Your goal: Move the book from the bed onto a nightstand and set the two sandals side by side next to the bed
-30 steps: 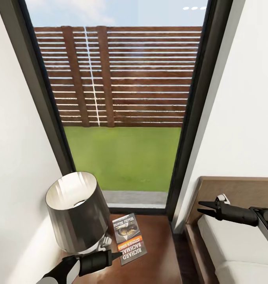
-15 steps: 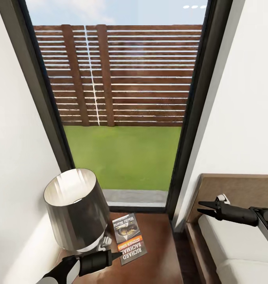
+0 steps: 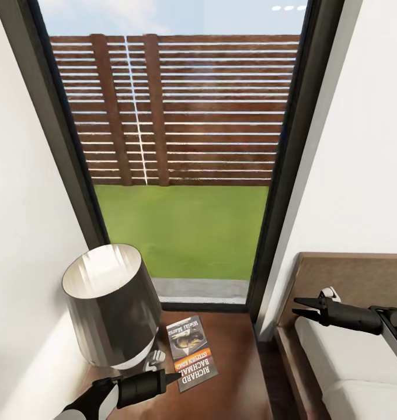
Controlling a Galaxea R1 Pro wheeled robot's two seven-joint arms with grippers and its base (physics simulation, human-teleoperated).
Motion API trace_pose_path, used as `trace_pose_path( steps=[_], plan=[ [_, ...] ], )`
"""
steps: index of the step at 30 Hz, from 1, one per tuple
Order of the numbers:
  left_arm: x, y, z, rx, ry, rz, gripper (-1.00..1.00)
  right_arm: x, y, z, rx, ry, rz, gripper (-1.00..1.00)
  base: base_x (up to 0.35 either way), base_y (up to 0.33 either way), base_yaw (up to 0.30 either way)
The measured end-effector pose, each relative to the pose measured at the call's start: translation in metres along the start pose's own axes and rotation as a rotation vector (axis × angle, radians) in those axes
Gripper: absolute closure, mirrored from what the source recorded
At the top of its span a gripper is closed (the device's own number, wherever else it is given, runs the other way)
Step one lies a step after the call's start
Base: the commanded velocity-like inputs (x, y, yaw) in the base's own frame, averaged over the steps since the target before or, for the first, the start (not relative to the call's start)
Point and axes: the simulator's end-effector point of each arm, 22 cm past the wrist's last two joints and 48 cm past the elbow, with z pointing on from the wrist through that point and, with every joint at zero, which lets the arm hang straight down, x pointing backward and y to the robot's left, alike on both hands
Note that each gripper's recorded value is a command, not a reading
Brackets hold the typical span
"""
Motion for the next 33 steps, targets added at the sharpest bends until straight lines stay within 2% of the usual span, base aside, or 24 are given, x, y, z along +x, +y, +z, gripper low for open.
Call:
trace_pose_path(
  steps=[33],
  plan=[
    [0.027,0.050,0.024,0.001,0.000,0.001,1.00,0.027,-0.054,0.010,0.000,-0.001,-0.001,-1.00,0.000,0.000,0.000]
  ],
)
